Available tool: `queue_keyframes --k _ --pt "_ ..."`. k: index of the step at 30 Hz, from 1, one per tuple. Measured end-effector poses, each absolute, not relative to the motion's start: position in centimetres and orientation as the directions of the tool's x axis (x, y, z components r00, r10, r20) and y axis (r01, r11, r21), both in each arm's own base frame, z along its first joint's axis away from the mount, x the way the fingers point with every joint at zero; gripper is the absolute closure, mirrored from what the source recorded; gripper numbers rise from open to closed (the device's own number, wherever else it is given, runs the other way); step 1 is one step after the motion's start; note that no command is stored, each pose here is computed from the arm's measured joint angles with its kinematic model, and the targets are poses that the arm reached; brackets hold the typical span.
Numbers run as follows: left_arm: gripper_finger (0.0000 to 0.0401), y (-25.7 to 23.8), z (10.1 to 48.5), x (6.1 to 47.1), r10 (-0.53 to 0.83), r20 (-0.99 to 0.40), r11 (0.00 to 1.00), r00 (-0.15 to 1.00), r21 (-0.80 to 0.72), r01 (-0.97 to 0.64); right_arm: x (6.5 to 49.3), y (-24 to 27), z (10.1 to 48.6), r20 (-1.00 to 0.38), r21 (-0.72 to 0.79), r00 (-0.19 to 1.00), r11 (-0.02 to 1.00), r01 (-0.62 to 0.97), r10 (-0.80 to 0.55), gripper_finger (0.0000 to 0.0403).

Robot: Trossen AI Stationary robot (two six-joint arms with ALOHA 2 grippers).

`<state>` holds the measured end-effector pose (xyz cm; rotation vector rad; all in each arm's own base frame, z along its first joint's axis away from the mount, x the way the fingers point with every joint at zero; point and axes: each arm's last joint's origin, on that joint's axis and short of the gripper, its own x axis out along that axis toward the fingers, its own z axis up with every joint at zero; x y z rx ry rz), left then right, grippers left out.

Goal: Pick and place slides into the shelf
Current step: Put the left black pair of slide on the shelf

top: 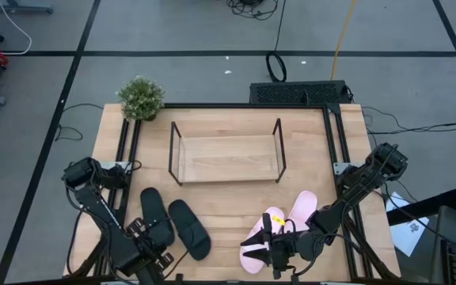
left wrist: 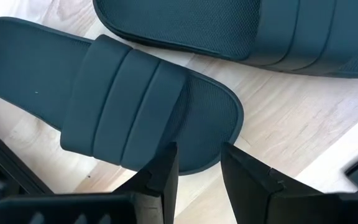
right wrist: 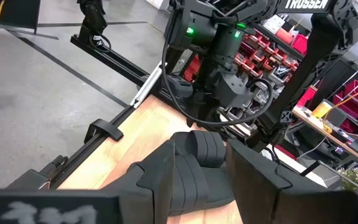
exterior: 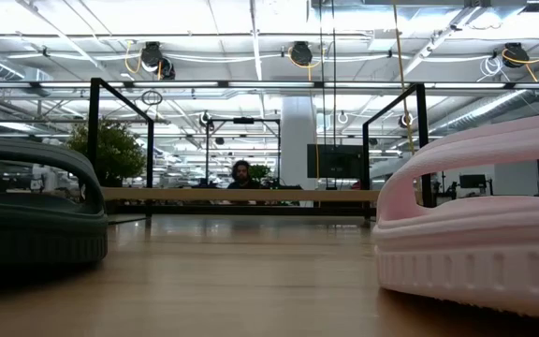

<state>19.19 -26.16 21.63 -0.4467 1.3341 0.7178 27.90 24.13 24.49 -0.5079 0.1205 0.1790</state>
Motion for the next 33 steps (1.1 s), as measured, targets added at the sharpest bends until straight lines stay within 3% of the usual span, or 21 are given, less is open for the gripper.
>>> queue_keyframes --k 8,20,26,33 --pt "0.0271 -26.2 21.6 19.2 0.213 -0.974 0.729 0.072 0.109 -0.676 27.9 24.1 24.5 -0.159 -0.472 0.977 0.859 -0.200 0.140 0.0268" --pt "0.0164 -26.4 21.5 19.3 0.196 -0.977 0.731 0.086 0.087 -0.677 27.9 24.1 24.5 -0.159 -0.472 0.977 0.859 -0.200 0.140 0.0268" --pt "0.0165 -27.0 20.1 20.1 0.187 -0.978 0.751 0.089 0.084 -0.655 27.9 24.1 24.5 -0.159 -0.472 0.977 0.859 -0.200 0.140 0.0268" --pt "0.0191 -27.0 18.1 20.0 0.250 -0.967 0.743 -0.054 0.227 -0.629 27.9 24.1 24.5 -0.158 -0.472 0.977 0.859 -0.200 0.140 0.0268"
